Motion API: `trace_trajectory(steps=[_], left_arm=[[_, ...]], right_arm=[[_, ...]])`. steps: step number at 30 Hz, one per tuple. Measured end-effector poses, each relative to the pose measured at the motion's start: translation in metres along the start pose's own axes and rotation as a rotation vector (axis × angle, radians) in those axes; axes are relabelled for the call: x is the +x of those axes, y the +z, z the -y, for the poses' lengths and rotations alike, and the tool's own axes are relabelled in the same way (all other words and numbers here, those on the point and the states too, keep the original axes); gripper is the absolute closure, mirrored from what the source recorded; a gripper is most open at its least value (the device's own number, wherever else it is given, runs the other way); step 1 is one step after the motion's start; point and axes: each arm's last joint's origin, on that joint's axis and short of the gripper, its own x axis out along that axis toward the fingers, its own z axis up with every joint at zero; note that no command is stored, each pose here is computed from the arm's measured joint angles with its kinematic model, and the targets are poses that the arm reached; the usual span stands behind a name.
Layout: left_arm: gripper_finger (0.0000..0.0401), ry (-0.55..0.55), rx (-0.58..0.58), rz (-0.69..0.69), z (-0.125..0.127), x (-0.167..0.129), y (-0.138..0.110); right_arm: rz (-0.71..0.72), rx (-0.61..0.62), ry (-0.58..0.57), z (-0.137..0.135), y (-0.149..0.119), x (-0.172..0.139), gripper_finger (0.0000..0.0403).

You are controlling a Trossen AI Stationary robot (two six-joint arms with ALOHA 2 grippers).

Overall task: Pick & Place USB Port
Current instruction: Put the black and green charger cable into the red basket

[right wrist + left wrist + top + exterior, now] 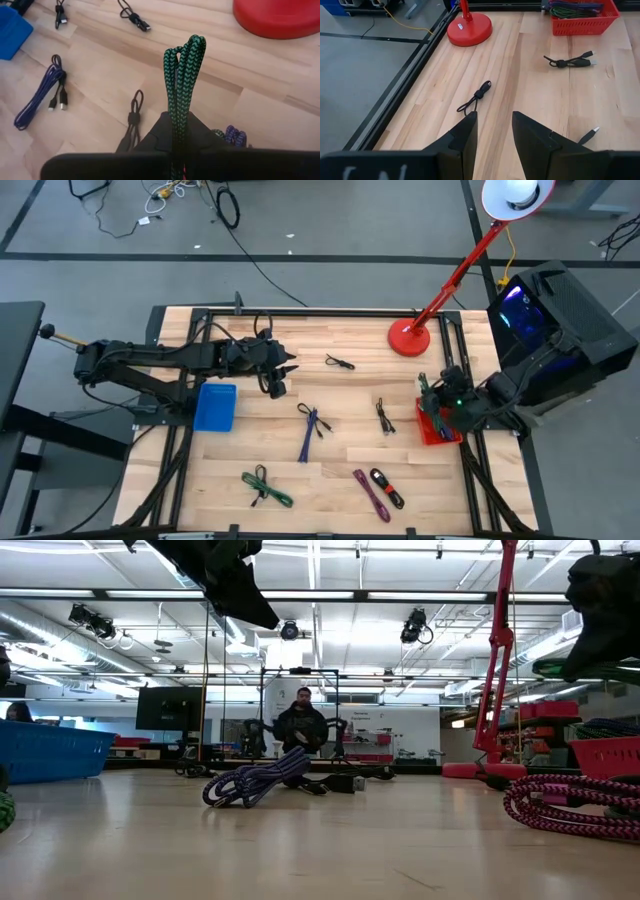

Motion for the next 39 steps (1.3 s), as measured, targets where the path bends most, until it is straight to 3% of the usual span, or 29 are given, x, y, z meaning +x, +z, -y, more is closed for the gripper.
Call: trace_trajectory(steps=[11, 25, 39], left_arm=[[0.0275, 0.0, 0.0, 0.0, 0.0, 0.0, 0.0], [0.0275, 0.0, -0.001, 0.001, 0.0, 0.0, 0.0], [0.0275, 0.0, -0.001, 0.001, 0.0, 0.0, 0.0]], right_arm=[[-0.009, -0.091, -0.036, -0.01, -0.013, 0.005, 0.0393], [-0.012, -0.218, -0.171, -0.023, -0.034, 0.023, 0.0393], [-0.008, -0.235, -0.203, -0.027, -0.041, 0.029, 0.0393]])
